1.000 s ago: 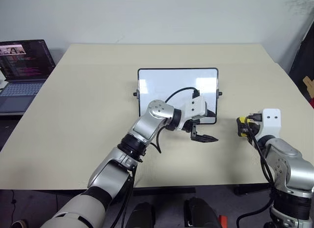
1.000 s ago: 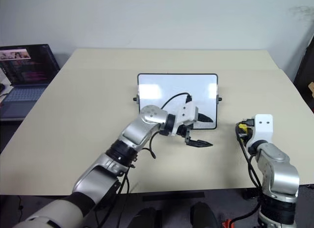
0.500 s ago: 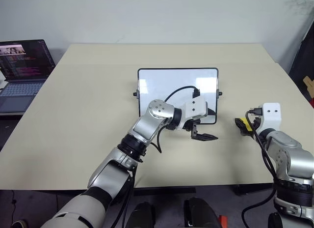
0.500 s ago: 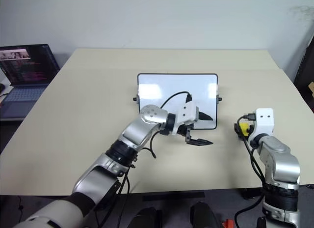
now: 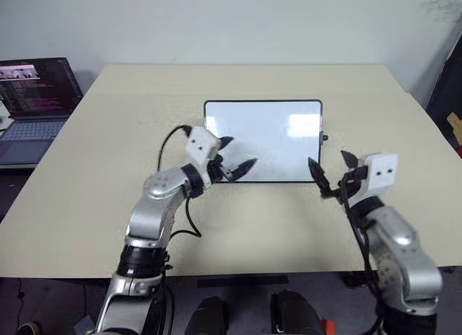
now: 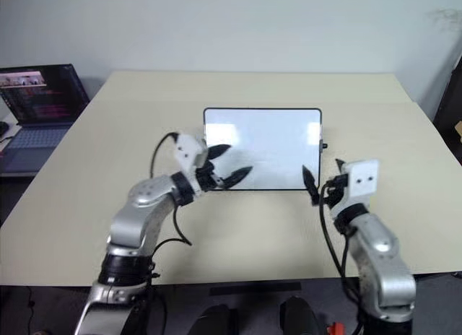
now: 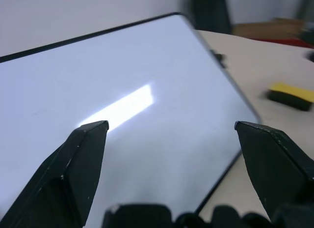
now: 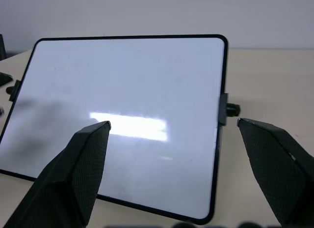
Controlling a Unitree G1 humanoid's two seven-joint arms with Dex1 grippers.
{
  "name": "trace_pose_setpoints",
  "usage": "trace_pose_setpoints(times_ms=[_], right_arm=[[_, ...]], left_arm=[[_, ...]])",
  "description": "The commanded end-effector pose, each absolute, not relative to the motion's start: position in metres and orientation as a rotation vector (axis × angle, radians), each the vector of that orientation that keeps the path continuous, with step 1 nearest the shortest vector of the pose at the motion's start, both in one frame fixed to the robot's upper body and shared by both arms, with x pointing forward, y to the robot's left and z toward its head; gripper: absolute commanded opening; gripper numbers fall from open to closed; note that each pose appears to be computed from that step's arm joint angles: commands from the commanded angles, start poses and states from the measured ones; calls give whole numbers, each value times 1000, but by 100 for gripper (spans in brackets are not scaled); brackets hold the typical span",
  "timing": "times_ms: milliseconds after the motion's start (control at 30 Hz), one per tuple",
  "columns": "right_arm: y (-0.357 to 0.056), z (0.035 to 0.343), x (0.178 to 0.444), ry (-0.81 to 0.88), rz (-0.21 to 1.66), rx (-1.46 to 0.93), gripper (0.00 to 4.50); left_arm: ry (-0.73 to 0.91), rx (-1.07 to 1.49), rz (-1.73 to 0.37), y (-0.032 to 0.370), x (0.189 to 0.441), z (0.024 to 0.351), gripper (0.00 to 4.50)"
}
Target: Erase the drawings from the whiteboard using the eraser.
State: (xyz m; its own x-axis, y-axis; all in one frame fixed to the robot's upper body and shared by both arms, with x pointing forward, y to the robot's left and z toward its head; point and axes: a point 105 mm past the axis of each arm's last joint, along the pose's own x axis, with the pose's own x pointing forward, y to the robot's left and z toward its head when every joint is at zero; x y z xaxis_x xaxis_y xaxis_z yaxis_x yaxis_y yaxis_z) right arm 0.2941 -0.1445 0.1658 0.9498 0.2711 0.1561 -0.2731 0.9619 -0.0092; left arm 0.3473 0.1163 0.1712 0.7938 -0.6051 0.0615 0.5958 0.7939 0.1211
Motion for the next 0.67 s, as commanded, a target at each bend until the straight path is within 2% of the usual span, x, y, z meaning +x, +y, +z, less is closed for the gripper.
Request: trace_pose_setpoints(times_ms=[33, 100, 200, 333, 667], right_arm=[[-150, 165, 289, -237, 234, 52, 445], [-156, 153, 289, -228, 205, 76, 445], [-174, 139, 288, -220, 163, 102, 445], [-185, 123, 284, -184, 149, 44, 445], [-194, 112, 281, -118, 127, 1, 445]], left_arm=[[-124, 14, -389, 154, 341, 173, 450], [-93, 14, -236, 180, 338, 161, 450], [-88, 39, -102, 199, 333, 153, 450], [-47, 63, -27, 213, 316, 131, 450], [-24, 67, 23, 213, 314, 120, 450]])
